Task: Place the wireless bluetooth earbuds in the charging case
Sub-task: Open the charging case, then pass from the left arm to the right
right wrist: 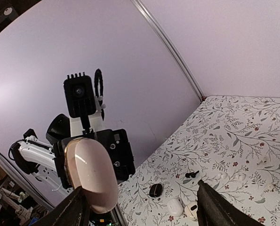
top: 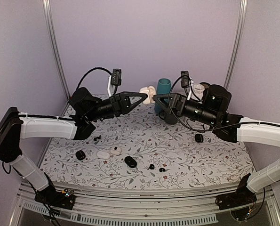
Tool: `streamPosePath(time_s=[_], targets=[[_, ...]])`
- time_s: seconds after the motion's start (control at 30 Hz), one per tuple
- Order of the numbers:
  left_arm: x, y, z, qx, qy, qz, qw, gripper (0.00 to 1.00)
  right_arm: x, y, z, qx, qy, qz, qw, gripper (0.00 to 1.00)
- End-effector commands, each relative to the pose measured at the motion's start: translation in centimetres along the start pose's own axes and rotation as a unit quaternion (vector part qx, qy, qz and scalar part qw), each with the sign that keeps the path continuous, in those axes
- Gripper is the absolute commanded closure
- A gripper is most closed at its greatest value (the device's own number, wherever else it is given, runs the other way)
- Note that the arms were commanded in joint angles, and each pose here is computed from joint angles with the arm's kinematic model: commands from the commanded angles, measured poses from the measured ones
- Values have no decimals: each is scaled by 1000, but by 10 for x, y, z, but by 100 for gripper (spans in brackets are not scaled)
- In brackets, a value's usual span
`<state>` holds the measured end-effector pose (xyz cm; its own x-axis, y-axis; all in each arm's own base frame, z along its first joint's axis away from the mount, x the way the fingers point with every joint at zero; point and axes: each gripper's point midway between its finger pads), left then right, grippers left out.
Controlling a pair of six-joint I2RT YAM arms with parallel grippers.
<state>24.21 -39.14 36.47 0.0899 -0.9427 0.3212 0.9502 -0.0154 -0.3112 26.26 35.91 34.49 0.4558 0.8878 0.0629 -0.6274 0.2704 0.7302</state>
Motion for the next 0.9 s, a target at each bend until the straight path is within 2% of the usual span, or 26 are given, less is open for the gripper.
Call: streamPosePath(time_s=[0.0,0.47,0.63,0.87], targets=[[-2,-43,29,40,-28,-64,997,100,-9,-38,6,27,-27,-72,997,22],[-1,-28,27,31,-29,-28,999,100,-3,8,3,16,-4,11,1000,24],[2,-27,25,28,-25,-31,999,100,2,11,3,25,-3,24,999,32],[3,-25,23,25,-23,-32,999,100,11,18,2,34,6,49,998,50]])
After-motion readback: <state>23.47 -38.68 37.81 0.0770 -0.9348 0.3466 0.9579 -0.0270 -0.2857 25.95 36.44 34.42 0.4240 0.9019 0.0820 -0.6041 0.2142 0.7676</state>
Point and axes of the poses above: each gripper's point midway between its finger pads, its own x axis out along the fingers, its own y axis along the line the jaws close on, z = x × y, and after that the axes turned 12 degrees about x, right-handed
